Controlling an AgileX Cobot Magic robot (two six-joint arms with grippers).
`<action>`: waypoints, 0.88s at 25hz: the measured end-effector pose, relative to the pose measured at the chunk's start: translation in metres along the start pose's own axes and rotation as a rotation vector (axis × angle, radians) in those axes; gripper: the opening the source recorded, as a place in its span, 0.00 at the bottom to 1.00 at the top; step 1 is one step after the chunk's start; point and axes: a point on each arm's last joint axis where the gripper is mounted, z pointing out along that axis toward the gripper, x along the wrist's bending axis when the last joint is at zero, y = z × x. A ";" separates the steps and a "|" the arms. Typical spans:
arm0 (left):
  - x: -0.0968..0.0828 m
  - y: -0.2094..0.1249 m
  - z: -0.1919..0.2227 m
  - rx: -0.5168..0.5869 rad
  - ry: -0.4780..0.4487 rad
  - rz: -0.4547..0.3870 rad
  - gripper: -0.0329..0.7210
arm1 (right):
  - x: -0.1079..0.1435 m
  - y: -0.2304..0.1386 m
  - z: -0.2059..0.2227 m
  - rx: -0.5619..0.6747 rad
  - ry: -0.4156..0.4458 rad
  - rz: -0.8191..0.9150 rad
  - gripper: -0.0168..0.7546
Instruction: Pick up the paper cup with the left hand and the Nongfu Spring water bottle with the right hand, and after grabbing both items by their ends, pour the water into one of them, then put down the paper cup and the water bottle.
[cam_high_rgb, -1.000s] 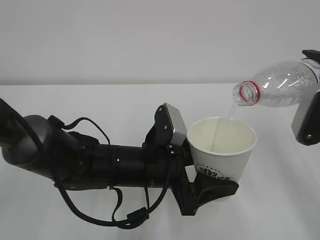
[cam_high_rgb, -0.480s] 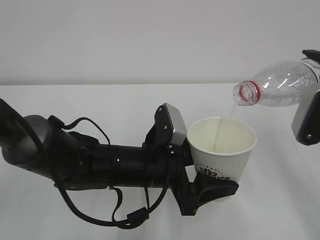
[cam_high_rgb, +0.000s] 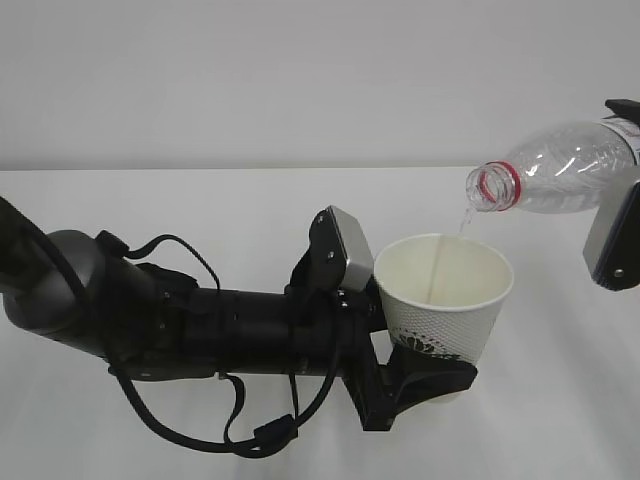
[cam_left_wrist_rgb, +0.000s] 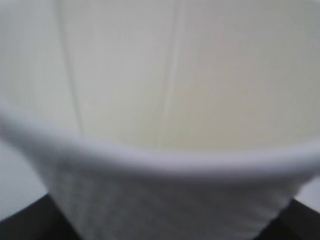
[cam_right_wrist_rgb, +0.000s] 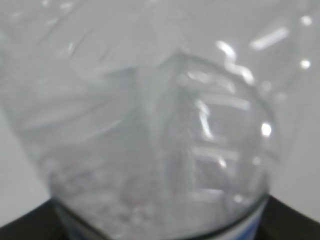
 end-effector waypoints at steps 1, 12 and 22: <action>0.000 0.000 0.000 0.000 0.000 0.000 0.76 | 0.000 0.000 0.000 0.000 0.000 0.000 0.59; 0.000 0.000 0.000 0.000 0.000 0.000 0.76 | 0.000 0.000 0.000 0.001 -0.002 0.002 0.59; 0.000 0.000 0.000 0.000 0.000 0.000 0.76 | -0.001 0.000 0.000 0.001 -0.009 0.003 0.59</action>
